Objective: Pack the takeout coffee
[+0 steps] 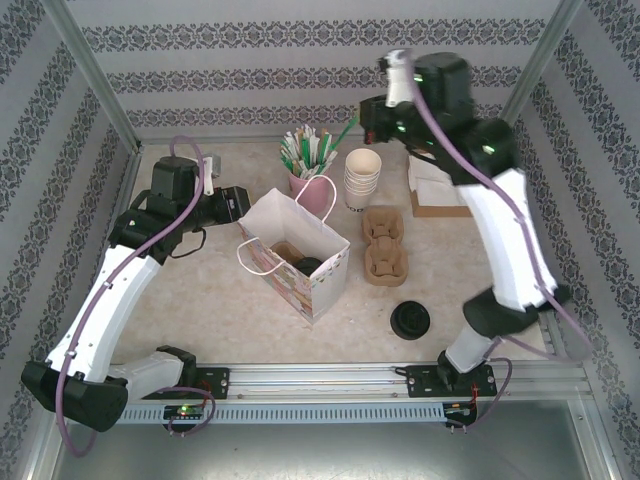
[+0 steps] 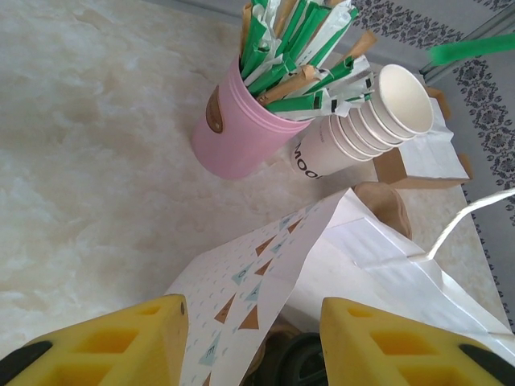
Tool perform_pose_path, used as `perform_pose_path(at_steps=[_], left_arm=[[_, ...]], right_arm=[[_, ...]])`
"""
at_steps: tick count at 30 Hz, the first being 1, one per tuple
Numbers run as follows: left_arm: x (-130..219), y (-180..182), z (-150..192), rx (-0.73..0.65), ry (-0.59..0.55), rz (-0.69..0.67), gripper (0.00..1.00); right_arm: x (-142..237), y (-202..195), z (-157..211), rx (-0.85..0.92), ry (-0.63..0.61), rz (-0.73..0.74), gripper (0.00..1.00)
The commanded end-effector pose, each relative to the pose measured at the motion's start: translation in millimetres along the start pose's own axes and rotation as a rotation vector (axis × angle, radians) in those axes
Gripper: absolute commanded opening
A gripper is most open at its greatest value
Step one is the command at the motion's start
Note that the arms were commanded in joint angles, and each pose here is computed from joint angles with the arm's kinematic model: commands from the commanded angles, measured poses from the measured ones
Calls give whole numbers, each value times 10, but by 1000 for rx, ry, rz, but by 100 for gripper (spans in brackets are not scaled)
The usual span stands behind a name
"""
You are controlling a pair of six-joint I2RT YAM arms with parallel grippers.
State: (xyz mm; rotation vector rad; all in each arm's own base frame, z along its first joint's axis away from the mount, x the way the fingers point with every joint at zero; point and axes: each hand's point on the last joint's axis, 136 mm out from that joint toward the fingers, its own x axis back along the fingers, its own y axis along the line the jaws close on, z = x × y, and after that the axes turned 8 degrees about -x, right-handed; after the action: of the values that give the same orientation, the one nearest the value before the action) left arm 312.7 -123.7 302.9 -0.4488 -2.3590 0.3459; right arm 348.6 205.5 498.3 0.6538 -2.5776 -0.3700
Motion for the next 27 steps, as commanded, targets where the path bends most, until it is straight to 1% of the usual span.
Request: perform_pose_path(at_steps=[1, 7, 10, 16, 19, 27], left_arm=[[53, -96, -13, 2, -27, 39, 48], [61, -131, 62, 11, 11, 56, 48], [83, -139, 90, 14, 23, 52, 47], [113, -147, 119, 23, 26, 43, 47], [95, -166, 153, 24, 39, 46, 47], [57, -164, 214, 20, 54, 35, 47]], right_arm=[[391, 65, 42, 3, -34, -11, 0], [1060, 353, 224, 3, -96, -138, 0], [1268, 467, 378, -8, -96, -205, 0], [1412, 631, 640, -34, -55, -306, 0], [1461, 714, 688, -26, -50, -347, 0], [1787, 650, 452, -4, -186, -342, 0]])
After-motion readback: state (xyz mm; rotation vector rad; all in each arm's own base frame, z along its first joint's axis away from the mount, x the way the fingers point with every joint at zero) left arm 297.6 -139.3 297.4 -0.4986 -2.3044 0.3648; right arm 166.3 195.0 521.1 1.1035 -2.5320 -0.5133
